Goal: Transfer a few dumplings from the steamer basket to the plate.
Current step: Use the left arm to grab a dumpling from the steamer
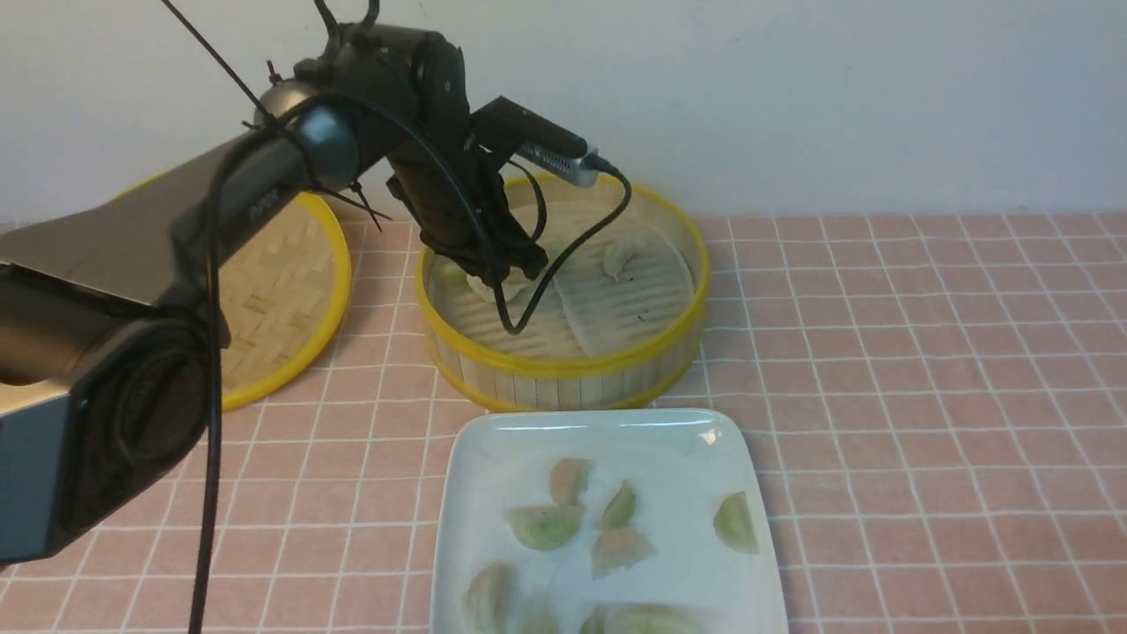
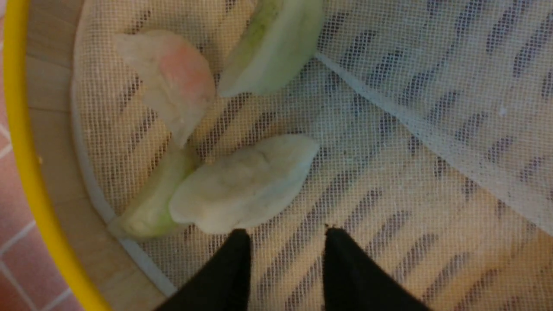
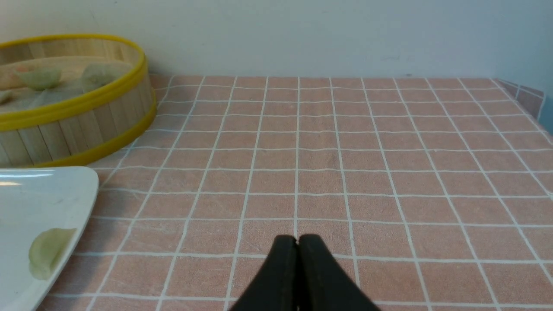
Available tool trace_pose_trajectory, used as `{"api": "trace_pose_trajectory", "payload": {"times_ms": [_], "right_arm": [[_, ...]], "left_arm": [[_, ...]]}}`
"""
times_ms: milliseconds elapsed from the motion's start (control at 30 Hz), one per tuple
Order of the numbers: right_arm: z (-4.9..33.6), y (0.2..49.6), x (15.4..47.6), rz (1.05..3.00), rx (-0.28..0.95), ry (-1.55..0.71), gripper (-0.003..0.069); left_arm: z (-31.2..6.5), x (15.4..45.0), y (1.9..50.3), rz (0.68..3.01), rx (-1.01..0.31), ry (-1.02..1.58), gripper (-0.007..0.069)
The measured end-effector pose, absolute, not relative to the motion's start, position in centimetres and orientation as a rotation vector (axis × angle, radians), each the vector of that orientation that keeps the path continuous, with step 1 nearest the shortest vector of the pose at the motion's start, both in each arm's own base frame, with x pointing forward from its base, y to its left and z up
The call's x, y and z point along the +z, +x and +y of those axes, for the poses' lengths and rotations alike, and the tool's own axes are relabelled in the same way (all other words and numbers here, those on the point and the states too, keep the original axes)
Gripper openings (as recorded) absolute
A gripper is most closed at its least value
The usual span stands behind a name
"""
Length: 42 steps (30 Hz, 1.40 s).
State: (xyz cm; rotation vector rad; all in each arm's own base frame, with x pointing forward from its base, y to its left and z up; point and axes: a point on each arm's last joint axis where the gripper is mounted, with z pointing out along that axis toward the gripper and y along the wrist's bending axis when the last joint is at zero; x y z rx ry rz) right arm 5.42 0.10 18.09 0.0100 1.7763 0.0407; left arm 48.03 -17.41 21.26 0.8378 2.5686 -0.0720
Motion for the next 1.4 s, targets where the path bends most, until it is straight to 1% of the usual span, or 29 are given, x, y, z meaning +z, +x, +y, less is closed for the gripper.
{"api": "trace_pose_trajectory", "payload": {"times_ms": [67, 167, 267, 367, 467, 533, 567, 600, 633, 667, 733, 800, 833, 900, 1000, 1033, 1067, 1133, 1233, 1300, 1400], "right_arm": [[0.1, 5.4, 18.1, 1.776, 0.041, 0.01, -0.0015], [0.1, 5.4, 18.1, 1.776, 0.041, 0.01, -0.0015], [0.1, 5.4, 18.1, 1.776, 0.041, 0.01, -0.0015], [0.1, 5.4, 18.1, 1.776, 0.041, 0.01, -0.0015], [0.1, 5.4, 18.1, 1.776, 0.041, 0.01, -0.0015], [0.1, 5.4, 18.1, 1.776, 0.041, 0.01, -0.0015], [0.1, 5.4, 18.1, 1.776, 0.041, 0.01, -0.0015], [0.1, 5.4, 18.1, 1.776, 0.041, 0.01, -0.0015], [0.1, 5.4, 18.1, 1.776, 0.041, 0.01, -0.0015], [0.1, 5.4, 18.1, 1.776, 0.041, 0.01, -0.0015], [0.1, 5.4, 18.1, 1.776, 0.041, 0.01, -0.0015], [0.1, 5.4, 18.1, 1.776, 0.041, 0.01, -0.0015], [0.1, 5.4, 18.1, 1.776, 0.041, 0.01, -0.0015], [0.1, 5.4, 18.1, 1.776, 0.041, 0.01, -0.0015], [0.1, 5.4, 18.1, 1.776, 0.041, 0.01, -0.0015], [0.1, 5.4, 18.1, 1.776, 0.041, 0.01, -0.0015], [0.1, 5.4, 18.1, 1.776, 0.041, 0.01, -0.0015], [0.1, 5.4, 18.1, 1.776, 0.041, 0.01, -0.0015], [0.1, 5.4, 18.1, 1.776, 0.041, 0.01, -0.0015], [0.1, 5.4, 18.1, 1.776, 0.041, 0.01, -0.0015], [0.1, 5.4, 18.1, 1.776, 0.041, 0.01, -0.0015]], "left_arm": [[-17.4, 20.9, 48.4, 2.543, -0.05, 0.84, 0.0323], [-17.4, 20.2, 48.9, 2.516, -0.018, 0.844, 0.0463], [-17.5, 19.2, 49.2, 2.516, -0.01, 0.847, 0.0526], [-17.5, 18.3, 49.4, 2.529, -0.01, 0.852, 0.0529], [-17.5, 17.7, 49.4, 2.536, 0.002, 0.861, 0.0482], [-17.5, 17.6, 49.5, 2.534, 0.012, 0.867, 0.0436], [-17.6, 17.6, 49.5, 2.532, 0.013, 0.873, 0.0397], [-17.7, 17.7, 49.4, 2.529, 0.019, 0.879, 0.0374], [-17.9, 17.6, 49.3, 2.536, 0.024, 0.892, 0.0286], [-18.1, 17.5, 49.1, 2.543, 0.033, 0.908, 0.0232], [-18.5, 17.5, 48.8, 2.549, 0.067, 0.946, 0.0091], [-18.8, 18.0, 48.5, 2.543, 0.107, 0.978, 0.0034], [-18.9, 18.4, 48.3, 2.539, 0.125, 0.986, 0.0019], [-19.2, 19.5, 48.1, 2.524, 0.15, 0.992, 0.0], [-19.2, 21.2, 48.0, 2.506, 0.156, 0.981, -0.0006], [-19.2, 22.2, 48.0, 2.492, 0.154, 0.97, -0.0006], [-19.2, 23.0, 47.9, 2.482, 0.145, 0.957, -0.0006], [-19.4, 23.7, 47.9, 2.473, 0.117, 0.942, -0.0006], [-19.9, 24.2, 47.9, 2.46, 0.029, 0.908, -0.0006], [-20.3, 24.0, 48.1, 2.449, -0.013, 0.878, 0.0008], [-20.6, 23.4, 48.6, 2.434, -0.047, 0.805, 0.0084]]}}
